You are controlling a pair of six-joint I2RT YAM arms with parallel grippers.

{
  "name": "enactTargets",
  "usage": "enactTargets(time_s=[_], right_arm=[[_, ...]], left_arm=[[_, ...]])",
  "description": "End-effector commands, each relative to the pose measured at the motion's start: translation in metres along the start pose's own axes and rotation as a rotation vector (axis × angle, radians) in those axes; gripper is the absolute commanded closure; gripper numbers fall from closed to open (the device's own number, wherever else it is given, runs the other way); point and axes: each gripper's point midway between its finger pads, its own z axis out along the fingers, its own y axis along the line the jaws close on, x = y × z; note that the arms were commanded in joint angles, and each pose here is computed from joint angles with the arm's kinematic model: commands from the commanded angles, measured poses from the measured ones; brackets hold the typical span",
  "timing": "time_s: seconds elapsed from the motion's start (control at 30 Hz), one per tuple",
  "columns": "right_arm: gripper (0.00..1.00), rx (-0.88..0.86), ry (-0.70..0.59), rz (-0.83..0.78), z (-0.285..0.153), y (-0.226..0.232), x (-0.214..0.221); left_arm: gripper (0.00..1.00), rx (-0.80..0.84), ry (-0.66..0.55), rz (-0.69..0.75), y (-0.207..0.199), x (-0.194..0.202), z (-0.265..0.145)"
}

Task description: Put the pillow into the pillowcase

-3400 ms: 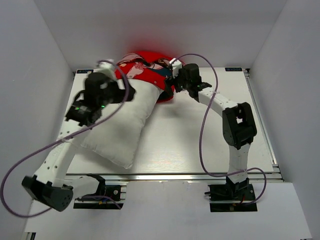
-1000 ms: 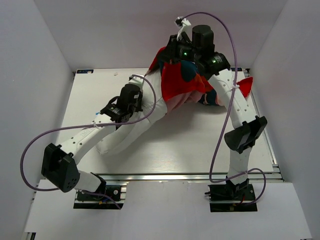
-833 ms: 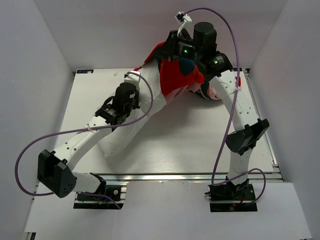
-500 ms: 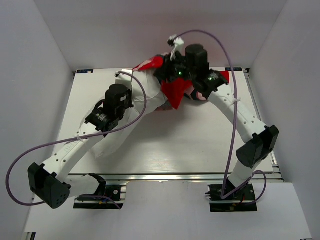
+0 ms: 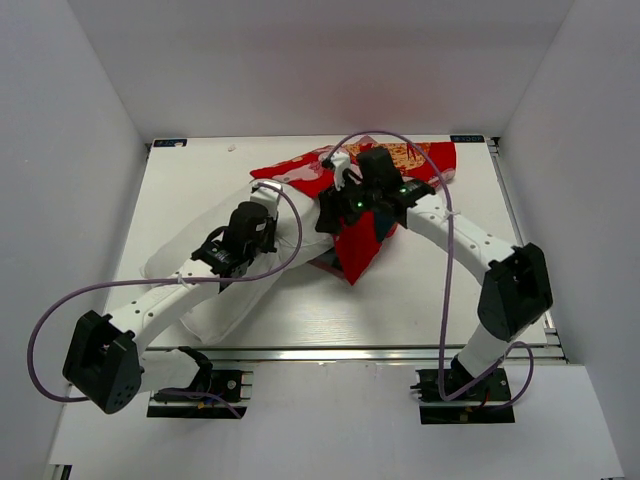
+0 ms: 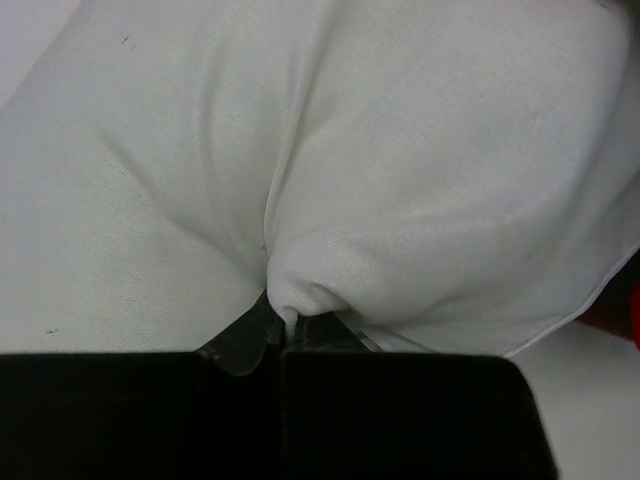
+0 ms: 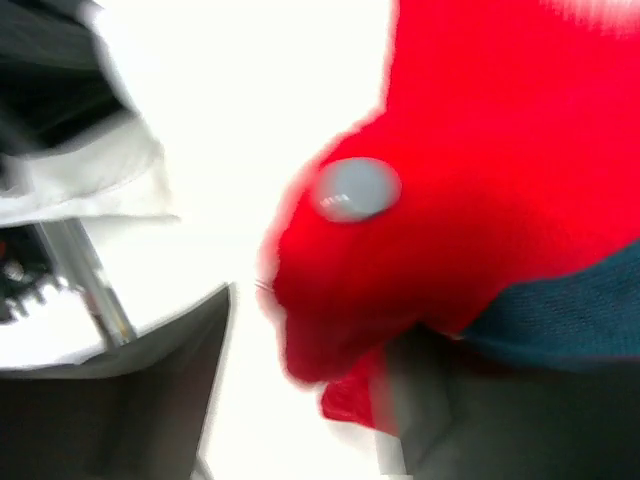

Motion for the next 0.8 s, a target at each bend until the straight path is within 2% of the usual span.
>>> enactTargets(time_s=[0.0, 0.1, 0.17, 0.27, 0.33, 0.43, 0.77], right_arm=[[0.28, -0.05, -0.247, -0.238, -0.061, 0.015, -0.079], [0.11, 0.009, -0.388, -0.323, -0.119, -0.022, -0.107], [0.11, 0.101, -0.398, -0.294, -0.143, -0.067, -0.104], [0.11, 0.271, -0.332, -0.217, -0.15, -0.135, -0.083], [0.11, 0.348, -0.274, -0.149, -0.142, -0.172, -0.058], [0.11, 0.41, -0.223, -0.105, -0.124, -0.202, -0.037], [0.12, 0.503, -0.182, -0.111, -0.08, -0.287, -0.028]], left_arm=[[1.0, -0.037, 0.018, 0.042, 0.01, 0.002, 0.001], [1.0, -0.025, 0.031, 0.067, 0.01, 0.007, -0.003], [1.0, -0.021, 0.047, 0.07, 0.01, 0.011, -0.004], [1.0, -0.018, 0.057, 0.069, 0.011, 0.016, -0.007], [1.0, -0.026, 0.045, 0.063, 0.014, 0.012, -0.012], [1.0, -0.025, 0.045, 0.06, 0.014, 0.006, -0.019], [1.0, -0.024, 0.011, 0.019, 0.015, -0.022, -0.035]])
